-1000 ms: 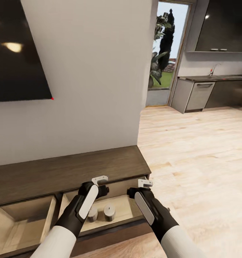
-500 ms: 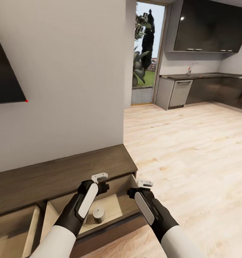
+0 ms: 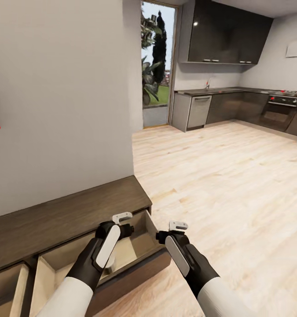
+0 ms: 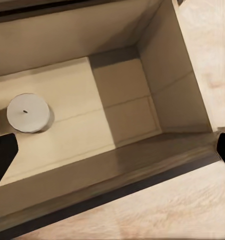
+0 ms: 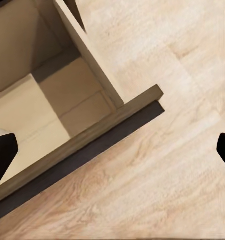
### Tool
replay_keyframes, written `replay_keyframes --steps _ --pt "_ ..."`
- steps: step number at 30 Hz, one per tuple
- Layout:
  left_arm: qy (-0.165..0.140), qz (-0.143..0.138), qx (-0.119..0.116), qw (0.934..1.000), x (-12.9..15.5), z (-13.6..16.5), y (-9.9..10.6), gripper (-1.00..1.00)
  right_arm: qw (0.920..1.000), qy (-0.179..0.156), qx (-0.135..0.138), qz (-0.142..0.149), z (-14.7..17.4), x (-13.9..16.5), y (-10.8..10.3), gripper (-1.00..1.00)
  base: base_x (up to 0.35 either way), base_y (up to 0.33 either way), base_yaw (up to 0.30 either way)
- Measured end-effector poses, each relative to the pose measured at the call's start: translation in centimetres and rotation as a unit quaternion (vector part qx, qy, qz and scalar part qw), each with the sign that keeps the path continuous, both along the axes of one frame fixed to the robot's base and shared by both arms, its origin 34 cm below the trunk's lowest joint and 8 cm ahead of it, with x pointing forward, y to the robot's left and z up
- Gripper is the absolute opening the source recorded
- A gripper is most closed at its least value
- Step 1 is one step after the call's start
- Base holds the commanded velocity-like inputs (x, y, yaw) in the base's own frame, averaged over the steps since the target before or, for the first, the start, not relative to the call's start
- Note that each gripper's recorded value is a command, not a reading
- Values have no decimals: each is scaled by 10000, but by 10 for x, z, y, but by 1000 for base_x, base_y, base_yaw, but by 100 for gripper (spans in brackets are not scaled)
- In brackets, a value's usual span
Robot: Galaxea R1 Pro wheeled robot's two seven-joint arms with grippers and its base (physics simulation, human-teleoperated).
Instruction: Place each of the two pumpkins and all three candles from the living room inside a cabinet in the living room (use any cabinet), then make sure every cabinet is closed, and position the cauldron so it is next to a table in the living room.
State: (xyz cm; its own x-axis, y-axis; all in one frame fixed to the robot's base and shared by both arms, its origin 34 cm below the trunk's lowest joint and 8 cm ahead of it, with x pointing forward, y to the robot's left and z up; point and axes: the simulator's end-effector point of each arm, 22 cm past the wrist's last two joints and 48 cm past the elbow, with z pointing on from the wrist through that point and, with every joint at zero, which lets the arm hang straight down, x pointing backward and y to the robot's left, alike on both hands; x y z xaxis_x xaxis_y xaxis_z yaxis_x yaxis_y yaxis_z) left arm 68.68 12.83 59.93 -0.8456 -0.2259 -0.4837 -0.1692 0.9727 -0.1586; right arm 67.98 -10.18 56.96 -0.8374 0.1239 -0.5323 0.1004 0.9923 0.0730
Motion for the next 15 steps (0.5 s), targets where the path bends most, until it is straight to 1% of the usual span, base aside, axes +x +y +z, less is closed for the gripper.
replay_keyframes --steps 15 --pt "22 -34 -4 10000 -1 -3 -3 100 10000 26 -1 -2 -3 -1 0 100 -1 0 -272"
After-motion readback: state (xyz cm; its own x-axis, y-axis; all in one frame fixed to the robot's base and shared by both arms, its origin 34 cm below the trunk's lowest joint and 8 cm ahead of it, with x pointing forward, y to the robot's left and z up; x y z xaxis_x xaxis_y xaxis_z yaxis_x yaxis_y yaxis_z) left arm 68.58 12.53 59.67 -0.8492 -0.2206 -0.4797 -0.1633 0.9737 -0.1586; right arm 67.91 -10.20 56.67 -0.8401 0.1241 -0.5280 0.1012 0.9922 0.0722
